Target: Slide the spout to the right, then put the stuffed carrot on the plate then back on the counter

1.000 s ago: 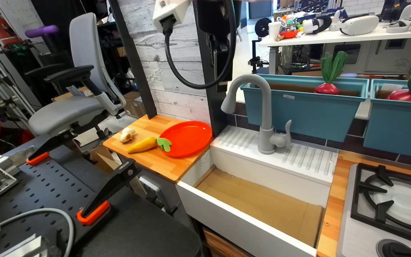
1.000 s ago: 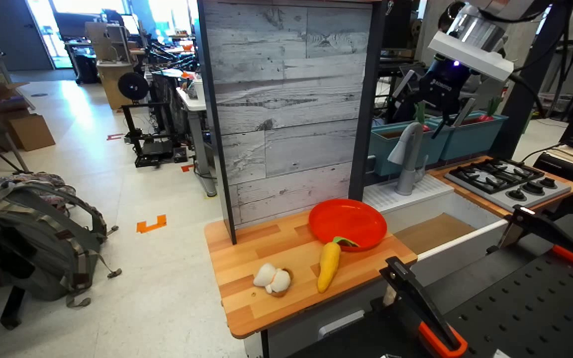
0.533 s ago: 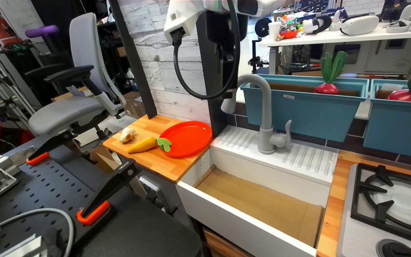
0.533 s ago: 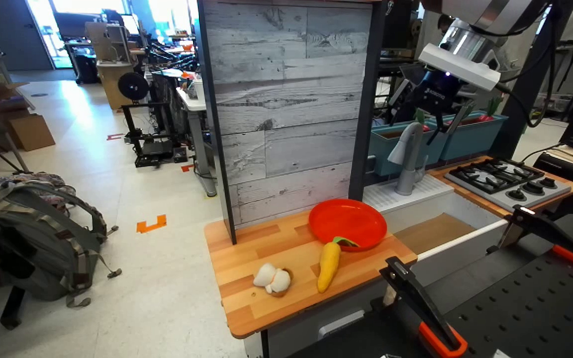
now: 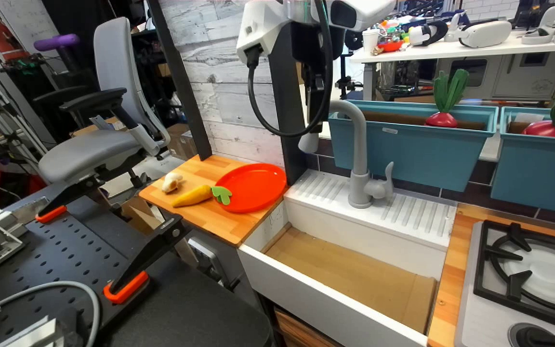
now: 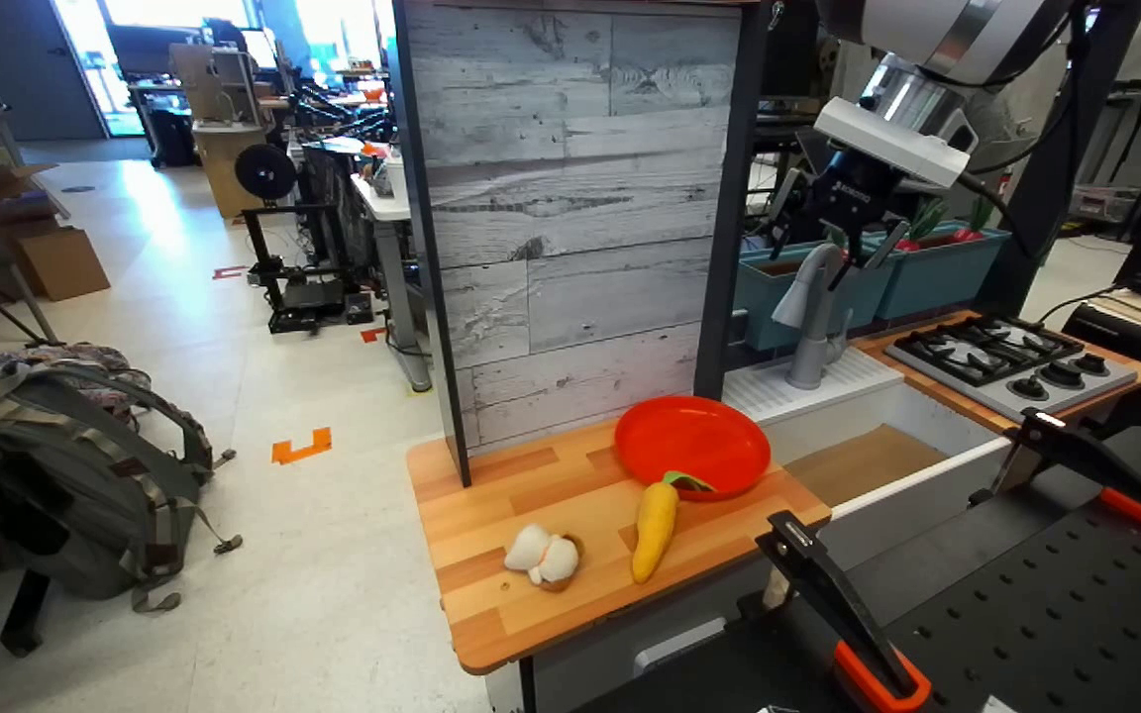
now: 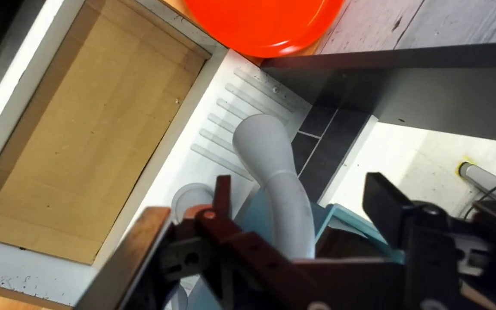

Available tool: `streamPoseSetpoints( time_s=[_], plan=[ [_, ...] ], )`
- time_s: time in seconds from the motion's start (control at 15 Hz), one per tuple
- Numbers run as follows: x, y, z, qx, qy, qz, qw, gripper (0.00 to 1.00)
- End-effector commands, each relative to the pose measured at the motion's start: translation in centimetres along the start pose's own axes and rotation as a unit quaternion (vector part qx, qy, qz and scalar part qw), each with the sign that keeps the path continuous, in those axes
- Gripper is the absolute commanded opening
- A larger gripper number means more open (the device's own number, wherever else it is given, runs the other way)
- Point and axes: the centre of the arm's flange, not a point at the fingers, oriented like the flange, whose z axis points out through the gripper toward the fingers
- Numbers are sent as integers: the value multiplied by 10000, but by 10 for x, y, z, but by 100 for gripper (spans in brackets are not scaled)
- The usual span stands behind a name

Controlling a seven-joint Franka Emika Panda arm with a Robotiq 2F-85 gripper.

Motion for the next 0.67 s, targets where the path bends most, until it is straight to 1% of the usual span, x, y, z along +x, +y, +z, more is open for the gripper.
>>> streamPoseSetpoints(
  time_s=[0.0, 0.07, 0.2, 0.4, 0.53, 0.6],
  plan=[
    [10, -3, 6, -59, 133, 27, 9999, 49],
    [9, -2, 7, -105, 102, 15, 9999, 40],
    [8, 0, 9, -164, 141, -27, 9998, 27],
    [7, 8, 10, -400, 103, -129, 9991, 3],
    [7, 15, 6, -601, 15, -269, 9978, 6],
    [8, 17, 4, -699, -14, -350, 9969, 6]
  ],
)
